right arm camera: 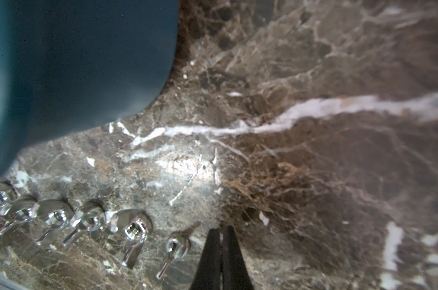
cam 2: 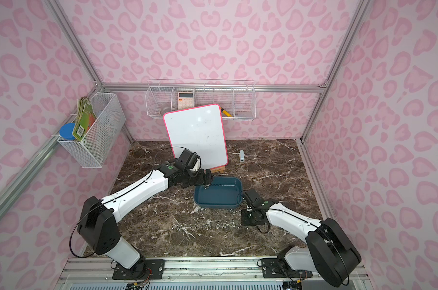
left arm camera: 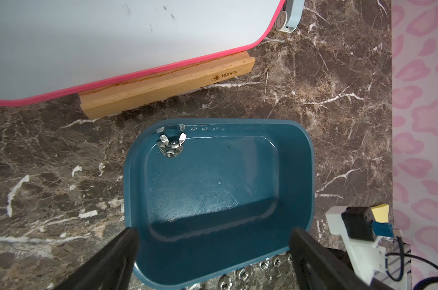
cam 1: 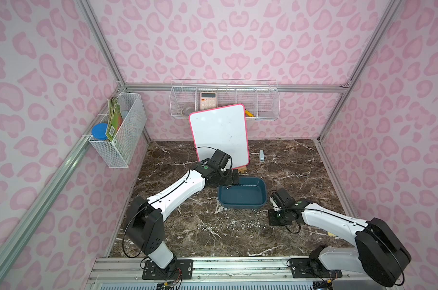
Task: Take out the wing nut from the storage box
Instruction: Place the wing nut at the center of the board, then pick up the wing nut from the storage box.
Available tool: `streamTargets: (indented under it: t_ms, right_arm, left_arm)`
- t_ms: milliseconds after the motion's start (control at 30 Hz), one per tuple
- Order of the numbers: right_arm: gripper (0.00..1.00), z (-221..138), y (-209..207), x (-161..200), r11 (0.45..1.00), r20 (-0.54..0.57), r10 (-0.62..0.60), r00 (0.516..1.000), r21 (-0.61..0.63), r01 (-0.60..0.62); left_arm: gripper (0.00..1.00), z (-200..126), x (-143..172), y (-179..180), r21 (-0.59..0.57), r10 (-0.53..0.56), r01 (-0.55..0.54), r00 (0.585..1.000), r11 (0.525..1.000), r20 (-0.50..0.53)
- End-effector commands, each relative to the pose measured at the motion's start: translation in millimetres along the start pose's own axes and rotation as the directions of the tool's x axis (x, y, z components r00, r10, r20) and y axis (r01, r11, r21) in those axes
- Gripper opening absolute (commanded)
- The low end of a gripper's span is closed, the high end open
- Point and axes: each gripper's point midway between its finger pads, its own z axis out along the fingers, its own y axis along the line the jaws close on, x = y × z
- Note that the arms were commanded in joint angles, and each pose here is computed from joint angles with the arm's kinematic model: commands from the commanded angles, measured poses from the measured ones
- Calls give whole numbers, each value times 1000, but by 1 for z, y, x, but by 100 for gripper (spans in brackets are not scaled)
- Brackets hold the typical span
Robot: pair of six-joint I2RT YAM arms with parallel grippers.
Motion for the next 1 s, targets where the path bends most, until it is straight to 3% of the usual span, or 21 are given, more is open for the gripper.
streamTargets:
  t_ms: [0, 133, 267, 433, 733, 867, 967]
  right_arm:
    - [11, -5, 2, -6, 1000, 23, -5, 1000, 3, 5]
    - [26, -19, 10, -17, 1000, 79, -10, 997, -25, 12]
    - [34, -41, 23, -36, 997, 175, -20, 984, -71, 33]
    - [55, -74, 39, -65, 990, 322, -23, 946, -121, 65]
    - [85, -109, 54, -98, 980, 509, -30, 860, -154, 126]
    - [99, -118, 55, -105, 978, 553, -43, 832, -147, 149]
    - [99, -123, 56, -109, 975, 573, -55, 818, -147, 168]
  left_arm:
    - [98, 2, 2, 2, -7, 11, -11, 1000, 1000, -11]
    - [89, 6, 6, 3, -13, 13, -14, 999, 1000, -31]
    - [82, 10, 7, 7, -43, -7, 4, 999, 999, -53]
    - [68, 21, 13, 18, -123, -105, 92, 990, 988, -99]
    - [59, 46, 17, 21, -223, -324, 286, 933, 932, -159]
    - [49, 55, 18, 26, -267, -409, 362, 900, 893, -149]
    - [46, 62, 19, 30, -297, -458, 404, 878, 865, -142]
